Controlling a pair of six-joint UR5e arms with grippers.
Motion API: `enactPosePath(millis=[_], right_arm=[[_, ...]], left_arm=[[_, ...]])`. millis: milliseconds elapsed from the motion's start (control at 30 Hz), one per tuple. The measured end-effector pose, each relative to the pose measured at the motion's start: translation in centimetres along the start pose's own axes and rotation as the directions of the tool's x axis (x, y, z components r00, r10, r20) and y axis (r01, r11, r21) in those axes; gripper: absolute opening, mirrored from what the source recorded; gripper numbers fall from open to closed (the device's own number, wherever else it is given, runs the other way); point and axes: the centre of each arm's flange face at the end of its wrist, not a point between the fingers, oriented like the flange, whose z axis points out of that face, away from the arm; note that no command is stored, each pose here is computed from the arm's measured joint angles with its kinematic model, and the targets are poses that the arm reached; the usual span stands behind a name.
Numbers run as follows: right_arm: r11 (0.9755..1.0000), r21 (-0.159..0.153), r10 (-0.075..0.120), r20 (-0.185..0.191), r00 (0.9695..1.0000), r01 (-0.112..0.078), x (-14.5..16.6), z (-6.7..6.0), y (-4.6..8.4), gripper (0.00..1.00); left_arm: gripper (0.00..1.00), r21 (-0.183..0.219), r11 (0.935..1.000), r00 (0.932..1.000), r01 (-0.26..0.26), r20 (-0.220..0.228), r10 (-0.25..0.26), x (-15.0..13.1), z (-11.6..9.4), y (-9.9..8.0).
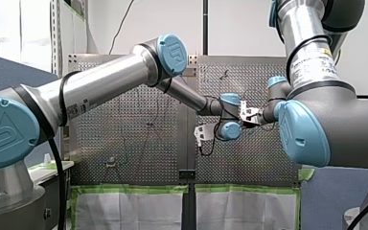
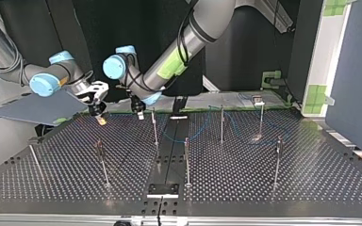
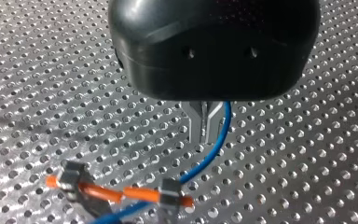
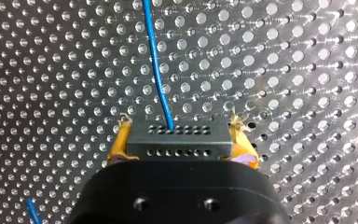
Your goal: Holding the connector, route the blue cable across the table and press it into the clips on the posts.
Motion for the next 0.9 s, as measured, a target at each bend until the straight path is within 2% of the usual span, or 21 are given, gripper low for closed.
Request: enactPosePath(millis=[233, 400, 600, 900], right_arm=[[1.0000, 0.004, -0.003, -0.007, 1.0000, 0.003, 0.8, -0.1, -0.5, 0.00], [1.0000, 0.004, -0.008, -0.022, 0.9997, 0.008, 2.7, -0.2, -0.6, 0.00], [1.0000, -0.003, -0.002, -0.031, 0.9995, 0.002, 4.9, -0.7, -0.5, 0.00], [0.9999, -0.006, 0.013, -0.058, 0.9982, -0.014, 7.2, -1.5, -0.9, 0.00]], left_arm=[[0.00, 0.013, 0.9999, 1.0000, 0.004, -0.001, -0.004, -1.1, -0.6, -1.1], [0.00, 0.014, 0.9997, 0.9998, 0.018, 0.003, -0.018, -2.3, -1.1, -1.7], [0.00, -0.011, 0.9985, 0.9986, 0.053, 0.003, -0.053, -4.9, -2.0, -2.0], [0.00, -0.009, 0.9990, 0.9989, 0.045, -0.013, -0.045, -7.5, -3.7, -2.5]])
